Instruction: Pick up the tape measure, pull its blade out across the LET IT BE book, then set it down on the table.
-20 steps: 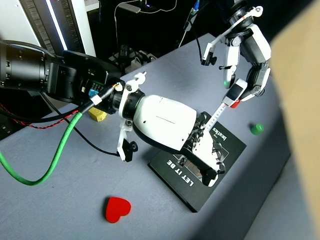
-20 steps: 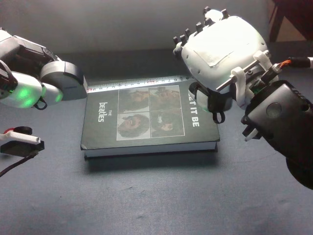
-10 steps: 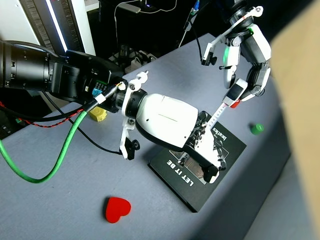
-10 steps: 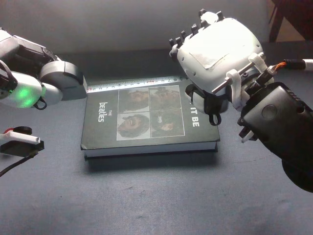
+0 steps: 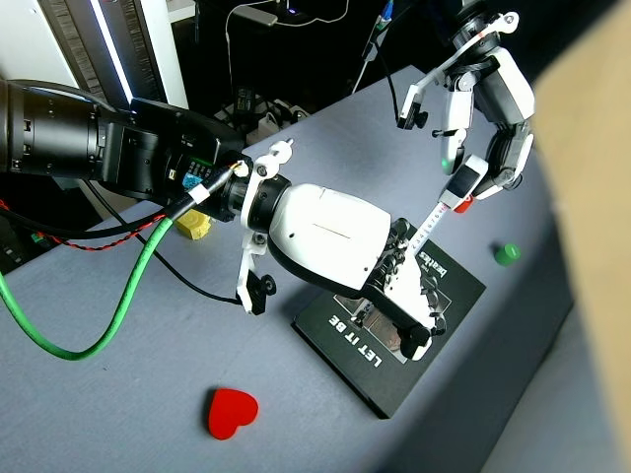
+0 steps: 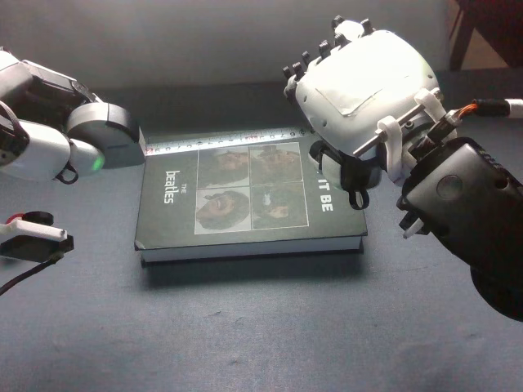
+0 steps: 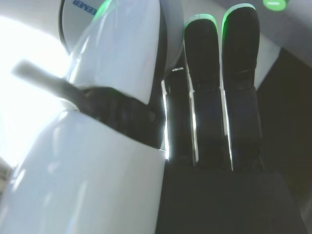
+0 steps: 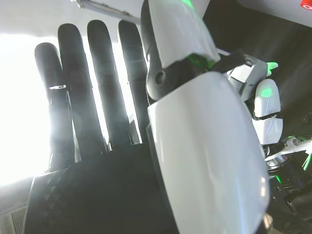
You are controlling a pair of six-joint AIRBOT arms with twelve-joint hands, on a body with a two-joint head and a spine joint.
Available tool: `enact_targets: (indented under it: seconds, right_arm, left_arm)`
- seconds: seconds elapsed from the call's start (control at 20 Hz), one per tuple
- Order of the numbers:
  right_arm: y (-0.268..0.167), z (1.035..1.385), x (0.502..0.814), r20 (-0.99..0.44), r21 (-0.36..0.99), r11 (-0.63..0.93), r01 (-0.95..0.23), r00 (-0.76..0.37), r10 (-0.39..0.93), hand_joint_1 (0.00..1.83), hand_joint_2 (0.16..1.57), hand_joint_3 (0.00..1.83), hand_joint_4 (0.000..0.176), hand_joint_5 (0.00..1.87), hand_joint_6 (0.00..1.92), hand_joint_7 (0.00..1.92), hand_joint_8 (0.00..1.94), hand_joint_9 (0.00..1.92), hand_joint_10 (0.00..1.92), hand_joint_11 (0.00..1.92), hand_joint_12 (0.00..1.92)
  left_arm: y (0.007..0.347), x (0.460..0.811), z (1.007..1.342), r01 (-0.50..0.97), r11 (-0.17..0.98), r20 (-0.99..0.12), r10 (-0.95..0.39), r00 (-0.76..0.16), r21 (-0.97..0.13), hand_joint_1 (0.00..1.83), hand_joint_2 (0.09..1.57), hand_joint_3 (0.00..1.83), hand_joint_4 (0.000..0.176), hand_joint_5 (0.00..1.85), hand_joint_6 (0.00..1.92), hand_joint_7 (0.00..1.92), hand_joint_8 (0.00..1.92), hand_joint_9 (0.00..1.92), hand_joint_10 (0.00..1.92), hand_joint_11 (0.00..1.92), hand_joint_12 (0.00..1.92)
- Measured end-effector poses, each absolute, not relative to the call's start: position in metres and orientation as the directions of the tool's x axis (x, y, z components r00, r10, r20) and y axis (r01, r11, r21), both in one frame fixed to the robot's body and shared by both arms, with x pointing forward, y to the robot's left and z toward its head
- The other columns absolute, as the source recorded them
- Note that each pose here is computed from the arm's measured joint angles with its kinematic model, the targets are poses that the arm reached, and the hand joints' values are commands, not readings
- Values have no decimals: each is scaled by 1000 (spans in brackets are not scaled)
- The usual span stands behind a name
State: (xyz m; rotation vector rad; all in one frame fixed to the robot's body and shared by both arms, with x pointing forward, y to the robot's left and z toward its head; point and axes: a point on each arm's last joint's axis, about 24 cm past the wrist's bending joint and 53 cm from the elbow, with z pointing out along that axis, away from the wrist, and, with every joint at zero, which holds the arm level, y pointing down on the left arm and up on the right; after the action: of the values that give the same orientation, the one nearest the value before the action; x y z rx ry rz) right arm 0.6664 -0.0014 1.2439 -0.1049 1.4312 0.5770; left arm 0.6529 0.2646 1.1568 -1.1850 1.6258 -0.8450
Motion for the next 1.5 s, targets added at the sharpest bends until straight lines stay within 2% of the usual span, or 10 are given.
enact_targets:
  seconds: [0.2, 0.25, 0.3, 0.35, 0.45, 0.55, 0.6, 0.65, 1.45, 1.5]
  right_arm:
    - [-1, 1245, 666, -950, 269, 859, -435, 30, 312, 1022, 1093, 0, 0, 786, 19, 844, 21, 799, 38, 385, 1029]
    - [-1, 1245, 666, -950, 269, 859, -435, 30, 312, 1077, 1143, 0, 0, 875, 881, 945, 39, 869, 67, 449, 1080]
    - [-1, 1245, 666, -949, 269, 859, -435, 30, 313, 1172, 1139, 7, 0, 876, 1068, 978, 809, 987, 129, 552, 1165]
    - [-1, 1245, 666, -949, 269, 859, -435, 30, 313, 1195, 1139, 0, 14, 889, 1082, 985, 982, 1031, 318, 626, 1248]
    - [-1, 1244, 666, -948, 274, 858, -435, 27, 317, 1206, 1134, 0, 10, 905, 1054, 997, 1026, 956, 645, 706, 1296]
    - [-1, 1245, 666, -948, 273, 858, -435, 28, 316, 1206, 1134, 1, 11, 904, 1057, 994, 1034, 931, 737, 734, 1318]
    - [-1, 1245, 666, -948, 274, 858, -436, 27, 316, 1206, 1134, 1, 11, 904, 1057, 994, 1034, 931, 737, 734, 1318]
    - [-1, 1245, 666, -948, 275, 857, -436, 27, 317, 1210, 1136, 1, 0, 885, 1065, 1007, 1034, 922, 756, 721, 1316]
    - [-16, 1241, 670, -957, 249, 867, -432, 28, 289, 1206, 1145, 1, 0, 882, 1060, 975, 1096, 874, 826, 674, 1306]
    - [-18, 1240, 670, -959, 245, 867, -433, 25, 283, 1206, 1145, 1, 0, 882, 1060, 975, 1096, 874, 827, 675, 1306]
  left_arm:
    - [265, 652, 1156, -322, 302, -281, -953, -111, -897, 1372, 1128, 0, 0, 938, 937, 921, 1027, 891, 1332, 825, 1269]
    - [265, 652, 1155, -323, 301, -281, -953, -111, -897, 1372, 1128, 0, 0, 939, 936, 921, 1027, 891, 1331, 824, 1269]
    - [265, 652, 1156, -322, 302, -281, -953, -110, -897, 1372, 1128, 0, 0, 929, 946, 929, 1018, 895, 1327, 825, 1269]
    - [265, 653, 1156, -322, 302, -281, -953, -111, -897, 1372, 1127, 0, 0, 928, 949, 930, 1014, 895, 1325, 825, 1269]
    - [264, 652, 1155, -322, 301, -279, -954, -114, -897, 1373, 1127, 0, 0, 926, 953, 933, 1010, 897, 1323, 826, 1268]
    - [264, 653, 1155, -322, 300, -277, -954, -116, -898, 1373, 1127, 0, 0, 926, 952, 934, 1010, 897, 1323, 831, 1270]
    - [264, 653, 1155, -322, 300, -277, -954, -115, -898, 1373, 1127, 0, 0, 926, 952, 934, 1010, 897, 1323, 831, 1270]
    - [264, 653, 1155, -322, 300, -277, -954, -115, -898, 1373, 1127, 0, 0, 930, 948, 930, 1014, 896, 1325, 833, 1270]
    - [260, 653, 1154, -320, 290, -261, -956, -131, -902, 1373, 1128, 0, 0, 927, 940, 930, 1022, 898, 1328, 834, 1276]
    - [259, 653, 1153, -321, 290, -259, -956, -135, -902, 1373, 1125, 0, 0, 965, 896, 917, 1033, 891, 1332, 834, 1275]
